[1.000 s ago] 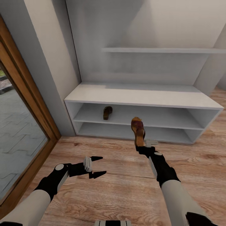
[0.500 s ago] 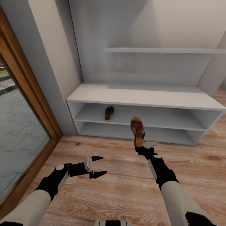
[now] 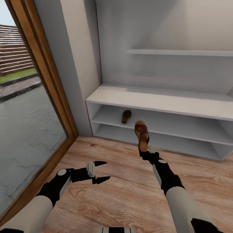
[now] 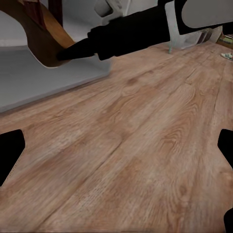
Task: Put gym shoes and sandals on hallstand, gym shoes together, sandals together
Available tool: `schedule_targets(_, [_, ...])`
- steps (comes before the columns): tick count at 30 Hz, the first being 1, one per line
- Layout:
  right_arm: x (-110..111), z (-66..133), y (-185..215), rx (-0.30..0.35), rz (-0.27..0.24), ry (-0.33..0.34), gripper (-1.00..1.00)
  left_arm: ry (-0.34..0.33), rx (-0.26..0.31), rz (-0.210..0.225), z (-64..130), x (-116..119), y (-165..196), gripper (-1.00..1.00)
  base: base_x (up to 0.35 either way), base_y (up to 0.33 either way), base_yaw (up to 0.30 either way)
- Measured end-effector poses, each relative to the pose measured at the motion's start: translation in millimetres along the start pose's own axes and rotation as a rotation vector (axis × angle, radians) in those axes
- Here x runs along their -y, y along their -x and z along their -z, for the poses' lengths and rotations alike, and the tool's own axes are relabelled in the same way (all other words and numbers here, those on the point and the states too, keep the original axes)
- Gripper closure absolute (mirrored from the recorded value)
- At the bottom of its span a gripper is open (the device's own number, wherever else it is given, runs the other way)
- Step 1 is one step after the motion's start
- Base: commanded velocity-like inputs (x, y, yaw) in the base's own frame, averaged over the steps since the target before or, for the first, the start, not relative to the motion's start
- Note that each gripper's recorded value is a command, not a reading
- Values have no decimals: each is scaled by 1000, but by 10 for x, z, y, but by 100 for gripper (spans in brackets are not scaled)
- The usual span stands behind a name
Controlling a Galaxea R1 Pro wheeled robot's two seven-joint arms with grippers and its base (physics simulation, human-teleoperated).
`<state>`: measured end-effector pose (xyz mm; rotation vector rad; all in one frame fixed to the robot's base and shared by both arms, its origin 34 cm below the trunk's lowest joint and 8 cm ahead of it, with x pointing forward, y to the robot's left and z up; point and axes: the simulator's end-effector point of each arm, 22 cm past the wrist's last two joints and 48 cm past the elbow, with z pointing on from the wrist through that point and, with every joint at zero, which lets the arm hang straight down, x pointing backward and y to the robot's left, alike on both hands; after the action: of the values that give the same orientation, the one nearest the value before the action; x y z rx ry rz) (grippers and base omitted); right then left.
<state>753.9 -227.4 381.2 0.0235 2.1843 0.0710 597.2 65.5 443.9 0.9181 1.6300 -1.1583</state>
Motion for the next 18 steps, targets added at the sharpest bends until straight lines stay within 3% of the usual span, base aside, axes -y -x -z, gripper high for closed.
schedule_targets(10, [9, -4, -80, -23, 1, -2, 100, -3, 1, 1, -7, 8, 1, -100, 0, 0, 47])
schedule_targets(18, [-40, -16, -404, -92, -11, 8, 100, -3, 1, 1, -8, 8, 3, -100, 0, 0, 0])
